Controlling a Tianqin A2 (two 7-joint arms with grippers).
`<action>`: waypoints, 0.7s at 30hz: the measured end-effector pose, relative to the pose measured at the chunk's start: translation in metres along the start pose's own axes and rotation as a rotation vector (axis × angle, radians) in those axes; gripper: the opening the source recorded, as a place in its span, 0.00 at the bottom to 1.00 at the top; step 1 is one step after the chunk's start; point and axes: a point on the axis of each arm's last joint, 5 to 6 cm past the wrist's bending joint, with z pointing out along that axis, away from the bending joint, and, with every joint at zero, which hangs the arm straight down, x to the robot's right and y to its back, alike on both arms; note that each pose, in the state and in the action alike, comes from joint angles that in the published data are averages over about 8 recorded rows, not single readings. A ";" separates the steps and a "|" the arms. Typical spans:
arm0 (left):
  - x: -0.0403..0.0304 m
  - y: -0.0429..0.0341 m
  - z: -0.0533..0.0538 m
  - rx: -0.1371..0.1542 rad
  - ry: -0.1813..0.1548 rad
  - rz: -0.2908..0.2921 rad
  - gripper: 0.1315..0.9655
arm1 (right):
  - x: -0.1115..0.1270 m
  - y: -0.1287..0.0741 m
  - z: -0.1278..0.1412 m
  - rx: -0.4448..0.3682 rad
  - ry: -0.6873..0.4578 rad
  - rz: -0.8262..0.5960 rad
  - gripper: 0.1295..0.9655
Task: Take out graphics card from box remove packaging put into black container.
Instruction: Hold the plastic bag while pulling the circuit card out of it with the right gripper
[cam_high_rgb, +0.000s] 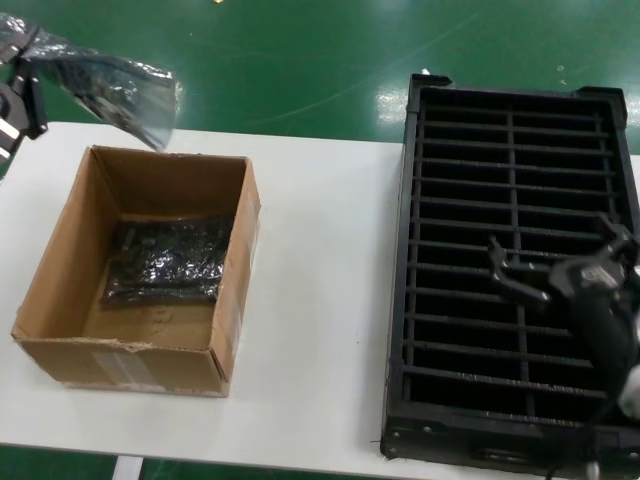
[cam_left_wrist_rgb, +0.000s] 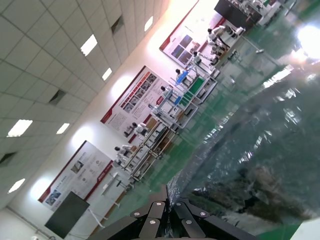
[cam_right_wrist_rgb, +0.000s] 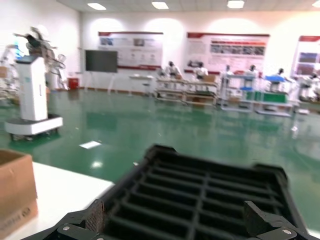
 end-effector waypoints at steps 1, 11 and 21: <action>0.0021 -0.0005 0.001 0.003 0.002 -0.010 0.01 | -0.001 -0.003 0.005 0.008 -0.014 -0.005 1.00; 0.0267 -0.0047 0.003 0.026 0.033 -0.099 0.01 | -0.036 -0.029 0.046 0.081 -0.196 -0.076 1.00; 0.0437 -0.0160 0.010 0.047 0.029 -0.151 0.01 | -0.070 -0.046 0.075 0.135 -0.395 -0.114 0.99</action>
